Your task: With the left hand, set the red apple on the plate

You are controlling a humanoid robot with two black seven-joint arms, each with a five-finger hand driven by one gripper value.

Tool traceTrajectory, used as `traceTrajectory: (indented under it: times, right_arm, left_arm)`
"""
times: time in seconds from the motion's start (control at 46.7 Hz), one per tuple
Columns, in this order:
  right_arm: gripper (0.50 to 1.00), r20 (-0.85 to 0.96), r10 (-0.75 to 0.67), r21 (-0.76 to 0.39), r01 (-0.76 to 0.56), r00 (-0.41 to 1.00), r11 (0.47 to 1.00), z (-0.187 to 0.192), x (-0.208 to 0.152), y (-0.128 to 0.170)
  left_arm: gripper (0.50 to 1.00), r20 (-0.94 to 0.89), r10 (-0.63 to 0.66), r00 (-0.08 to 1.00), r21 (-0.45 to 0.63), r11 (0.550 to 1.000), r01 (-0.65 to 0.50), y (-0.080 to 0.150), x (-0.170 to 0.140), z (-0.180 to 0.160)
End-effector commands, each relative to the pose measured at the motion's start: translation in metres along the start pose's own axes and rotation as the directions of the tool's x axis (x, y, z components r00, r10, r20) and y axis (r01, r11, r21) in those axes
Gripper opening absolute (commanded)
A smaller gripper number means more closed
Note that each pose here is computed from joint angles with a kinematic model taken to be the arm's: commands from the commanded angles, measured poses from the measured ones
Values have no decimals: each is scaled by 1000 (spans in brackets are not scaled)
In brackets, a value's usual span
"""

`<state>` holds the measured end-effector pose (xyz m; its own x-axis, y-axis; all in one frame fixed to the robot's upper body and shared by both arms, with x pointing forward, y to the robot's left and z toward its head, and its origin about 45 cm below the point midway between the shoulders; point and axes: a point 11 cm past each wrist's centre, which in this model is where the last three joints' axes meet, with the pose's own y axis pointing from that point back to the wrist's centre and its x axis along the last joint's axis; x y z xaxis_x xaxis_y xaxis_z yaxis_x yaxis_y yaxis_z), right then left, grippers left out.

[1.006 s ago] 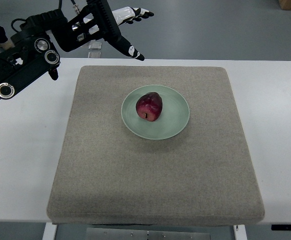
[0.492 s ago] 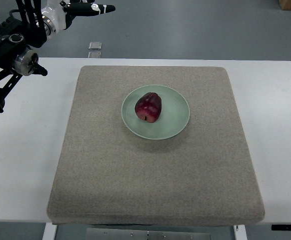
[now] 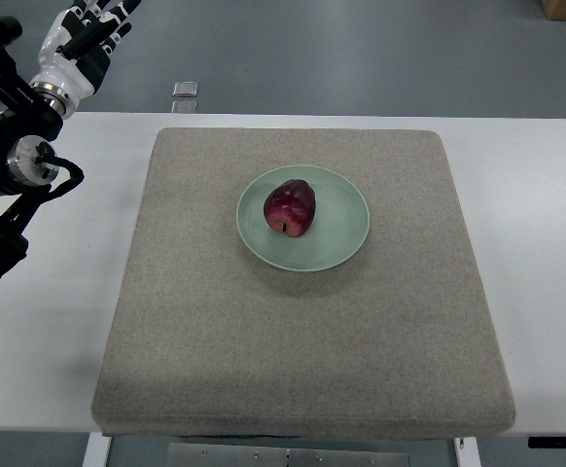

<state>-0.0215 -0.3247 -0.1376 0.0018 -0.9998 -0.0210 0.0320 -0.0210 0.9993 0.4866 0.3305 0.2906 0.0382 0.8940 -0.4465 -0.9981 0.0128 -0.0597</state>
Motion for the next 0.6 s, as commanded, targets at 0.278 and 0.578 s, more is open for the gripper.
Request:
traceTrajectory:
  times: [0.278,0.578]
  right_arm:
    - [930,0,1,0,-1,1000,1000,0,0,0]
    - [930,0,-14,2,14,1000,1000,-1,-2,0]
  left_arm:
    - [1000,-256,81,963,52,996,-70,19,20,-49]
    - [1000,-343,71,937,41,997,-60,20,18,-53]
